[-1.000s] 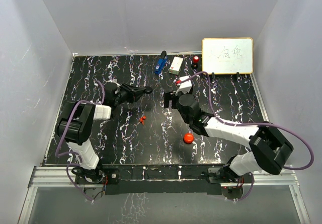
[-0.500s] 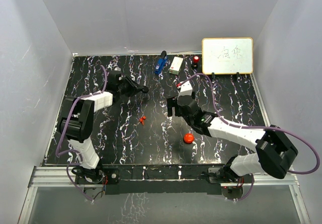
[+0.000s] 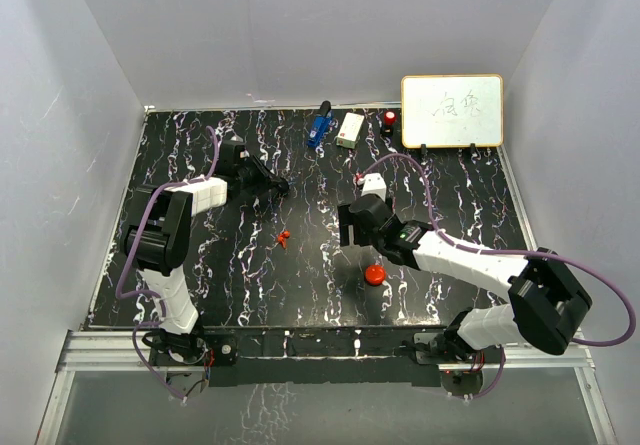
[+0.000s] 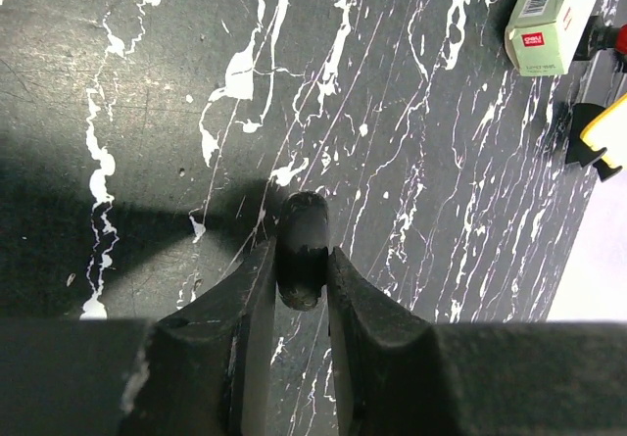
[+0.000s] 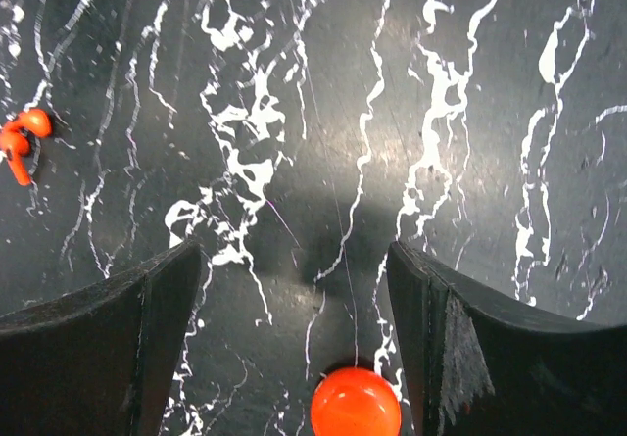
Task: Insert the wireless bluetooth earbuds into the charging case
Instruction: Place the charging case at the center of the board, then pick up the charging case at the center of the board.
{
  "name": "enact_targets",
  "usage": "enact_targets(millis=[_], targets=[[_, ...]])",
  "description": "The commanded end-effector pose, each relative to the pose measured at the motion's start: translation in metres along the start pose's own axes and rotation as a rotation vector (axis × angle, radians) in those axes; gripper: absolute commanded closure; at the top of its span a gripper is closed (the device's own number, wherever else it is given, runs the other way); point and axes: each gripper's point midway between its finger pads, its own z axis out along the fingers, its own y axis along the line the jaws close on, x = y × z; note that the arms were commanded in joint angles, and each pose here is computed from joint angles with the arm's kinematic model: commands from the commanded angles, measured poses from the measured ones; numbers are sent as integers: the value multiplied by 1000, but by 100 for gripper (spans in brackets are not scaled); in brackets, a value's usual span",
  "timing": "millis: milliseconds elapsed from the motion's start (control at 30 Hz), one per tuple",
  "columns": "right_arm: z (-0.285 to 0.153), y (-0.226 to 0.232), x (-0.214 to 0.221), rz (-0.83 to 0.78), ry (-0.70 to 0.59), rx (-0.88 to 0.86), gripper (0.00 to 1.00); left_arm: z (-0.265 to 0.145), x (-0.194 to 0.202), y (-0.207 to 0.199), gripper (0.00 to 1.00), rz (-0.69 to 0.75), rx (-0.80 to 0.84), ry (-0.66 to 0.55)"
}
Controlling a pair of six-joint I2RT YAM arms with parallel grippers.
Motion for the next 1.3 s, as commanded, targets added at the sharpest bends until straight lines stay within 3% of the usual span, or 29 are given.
enact_targets(millis=[0,33,233,367,567,733,1000,1267], targets=[[-16,-1,-6,95,28,14,26,-3,-12,-2,95,31,-12,-18],[-18,-4,-2,102,42,26,26,-3,-12,0,92,31,-16,-17],[-29,-17,19,142,110,77,25,-7,-15,4,50,35,-25,-23],[-36,-20,32,172,147,77,24,-15,-22,7,34,43,-40,-43],[-48,-21,52,235,200,59,23,-50,-47,-5,29,80,-51,-142],[-56,-20,71,263,242,55,23,-96,-57,-38,27,105,45,-219],[-55,-12,97,276,298,61,22,-133,-16,-65,27,101,196,-175],[-47,-16,109,262,321,102,22,-137,24,-77,26,132,224,-118]])
